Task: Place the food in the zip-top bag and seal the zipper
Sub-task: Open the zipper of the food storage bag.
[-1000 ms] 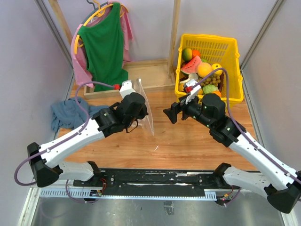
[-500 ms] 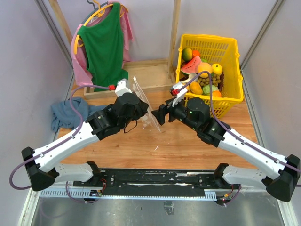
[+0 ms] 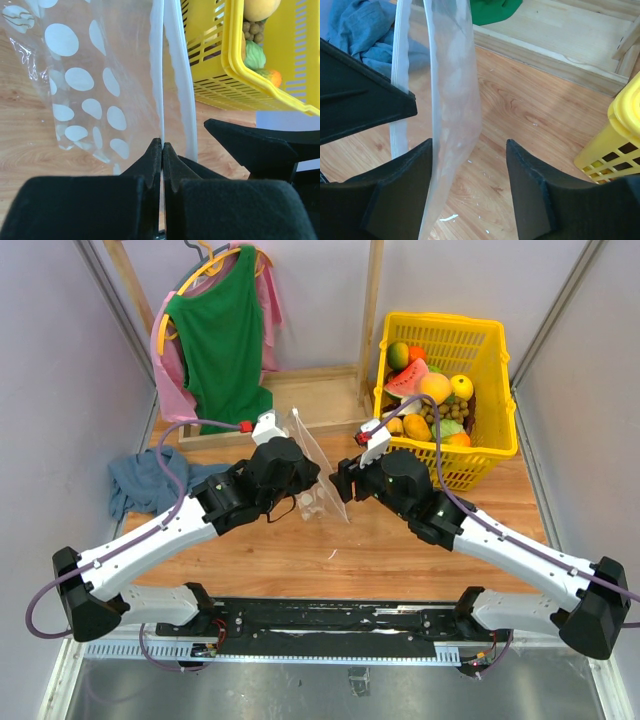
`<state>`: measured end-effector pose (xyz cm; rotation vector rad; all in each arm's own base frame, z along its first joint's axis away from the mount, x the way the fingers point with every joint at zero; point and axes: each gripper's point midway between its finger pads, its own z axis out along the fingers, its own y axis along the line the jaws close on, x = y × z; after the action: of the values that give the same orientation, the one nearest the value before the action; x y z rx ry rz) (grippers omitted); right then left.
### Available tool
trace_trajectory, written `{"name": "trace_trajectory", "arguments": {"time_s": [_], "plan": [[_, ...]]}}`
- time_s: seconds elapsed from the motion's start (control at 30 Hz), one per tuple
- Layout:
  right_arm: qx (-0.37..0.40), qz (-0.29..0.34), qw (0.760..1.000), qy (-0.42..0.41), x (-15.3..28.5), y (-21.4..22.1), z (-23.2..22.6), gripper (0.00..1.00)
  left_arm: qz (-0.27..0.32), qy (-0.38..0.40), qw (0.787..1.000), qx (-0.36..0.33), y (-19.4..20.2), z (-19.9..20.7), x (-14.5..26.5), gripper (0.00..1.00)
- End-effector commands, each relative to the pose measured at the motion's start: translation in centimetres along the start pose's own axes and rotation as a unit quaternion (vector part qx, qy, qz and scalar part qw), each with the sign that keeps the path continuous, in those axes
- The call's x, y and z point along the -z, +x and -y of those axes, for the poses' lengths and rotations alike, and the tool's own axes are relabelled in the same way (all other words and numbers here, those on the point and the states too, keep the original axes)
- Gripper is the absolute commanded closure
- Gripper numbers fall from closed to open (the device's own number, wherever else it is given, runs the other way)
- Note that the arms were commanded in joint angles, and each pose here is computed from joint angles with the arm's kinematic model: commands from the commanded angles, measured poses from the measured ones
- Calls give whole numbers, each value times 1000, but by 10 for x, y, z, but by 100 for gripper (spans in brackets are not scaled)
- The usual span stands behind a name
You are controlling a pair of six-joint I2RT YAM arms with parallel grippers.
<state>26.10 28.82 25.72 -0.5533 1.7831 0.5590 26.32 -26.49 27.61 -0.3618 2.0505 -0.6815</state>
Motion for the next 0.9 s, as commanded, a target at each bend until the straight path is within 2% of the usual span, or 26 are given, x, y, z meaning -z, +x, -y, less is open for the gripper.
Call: {"name": "trace_trajectory", "arguments": {"time_s": [0.0, 0.1, 0.27, 0.5, 0.6, 0.7, 0.87], "plan": [[7, 2, 1000, 7, -3, 2, 0, 43, 4, 9, 1000, 3, -7, 3, 5, 100], [3, -4, 1000, -12, -8, 4, -9, 46, -1, 17, 1000, 5, -5, 7, 5, 99], [2, -7, 1000, 2, -14, 6, -5, 55, -14, 21, 1000, 2, 1, 9, 3, 100], [9, -29, 995, 93, -8, 14, 28, 86, -20, -12, 1000, -17, -2, -6, 12, 100], [7, -46, 990, 131, -5, 20, 42, 95, -18, -39, 999, -32, -5, -21, 21, 100], [4, -64, 984, 166, -2, 26, 55, 99, -20, -60, 997, -49, -9, -32, 30, 100], [-4, -92, 971, 221, 4, 36, 76, 99, -15, -90, 993, -81, -21, -46, 44, 100]]}}
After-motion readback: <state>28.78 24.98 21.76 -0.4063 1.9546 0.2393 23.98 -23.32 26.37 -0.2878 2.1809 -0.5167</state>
